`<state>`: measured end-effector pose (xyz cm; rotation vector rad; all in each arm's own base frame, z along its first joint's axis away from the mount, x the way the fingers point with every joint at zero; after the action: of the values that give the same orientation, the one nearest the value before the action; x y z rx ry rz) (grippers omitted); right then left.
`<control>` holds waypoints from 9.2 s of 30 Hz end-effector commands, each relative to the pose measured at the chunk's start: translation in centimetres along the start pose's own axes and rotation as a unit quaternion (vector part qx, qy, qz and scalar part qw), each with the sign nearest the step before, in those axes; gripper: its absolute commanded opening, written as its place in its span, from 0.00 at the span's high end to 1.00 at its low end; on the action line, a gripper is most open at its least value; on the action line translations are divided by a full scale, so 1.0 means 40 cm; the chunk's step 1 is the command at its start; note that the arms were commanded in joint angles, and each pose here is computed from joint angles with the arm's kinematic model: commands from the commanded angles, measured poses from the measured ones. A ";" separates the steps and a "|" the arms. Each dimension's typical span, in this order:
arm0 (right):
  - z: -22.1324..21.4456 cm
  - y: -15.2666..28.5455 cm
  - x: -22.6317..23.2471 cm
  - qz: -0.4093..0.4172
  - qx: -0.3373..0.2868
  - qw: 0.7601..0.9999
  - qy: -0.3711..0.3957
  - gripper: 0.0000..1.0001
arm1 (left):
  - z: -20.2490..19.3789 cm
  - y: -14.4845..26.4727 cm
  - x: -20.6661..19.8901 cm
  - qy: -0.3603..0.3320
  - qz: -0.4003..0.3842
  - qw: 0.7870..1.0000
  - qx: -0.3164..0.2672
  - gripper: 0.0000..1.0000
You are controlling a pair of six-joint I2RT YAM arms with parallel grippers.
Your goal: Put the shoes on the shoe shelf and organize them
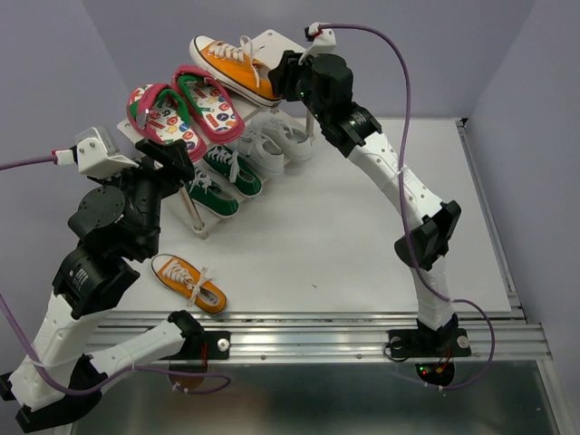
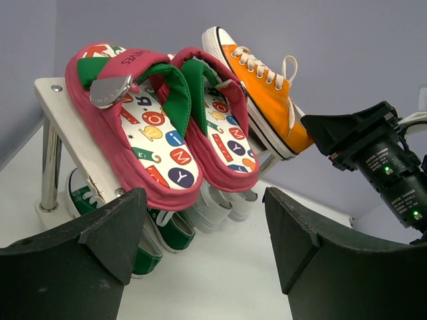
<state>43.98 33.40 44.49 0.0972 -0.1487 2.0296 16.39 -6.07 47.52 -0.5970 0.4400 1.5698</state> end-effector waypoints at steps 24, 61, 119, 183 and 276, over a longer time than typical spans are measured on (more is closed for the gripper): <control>0.086 0.042 -0.062 0.108 -0.018 0.990 -0.088 0.00 | 0.020 0.012 0.005 0.016 -0.003 1.000 -0.013 0.18; 0.109 0.109 -0.124 0.066 -0.174 0.982 -0.044 0.99 | -0.004 -0.009 -0.015 0.015 -0.005 1.000 0.001 0.18; 0.119 0.124 0.093 -0.048 -0.168 0.976 0.127 0.01 | 0.000 0.009 0.002 0.018 -0.002 1.000 0.009 0.18; -0.779 0.582 0.456 0.291 0.388 0.871 0.081 0.99 | 0.021 0.001 0.019 -0.025 0.055 0.998 -0.002 0.18; -0.033 0.503 -0.281 -0.239 0.081 0.966 -0.065 0.99 | -0.036 -0.015 0.013 -0.018 0.028 0.999 0.013 0.18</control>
<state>27.93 14.78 32.38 0.5005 0.2508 1.5438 17.14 -6.85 45.98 -0.5151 0.4636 1.6008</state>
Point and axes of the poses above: each gripper's point midway between its finger pads, its own y axis back along the fingers, its own x axis along the line the jaws close on, z = x × y, the point moved 7 cm from there along y, back along the fingers, and after that the axes turned 10 degrees about y, right-handed, at the moved point
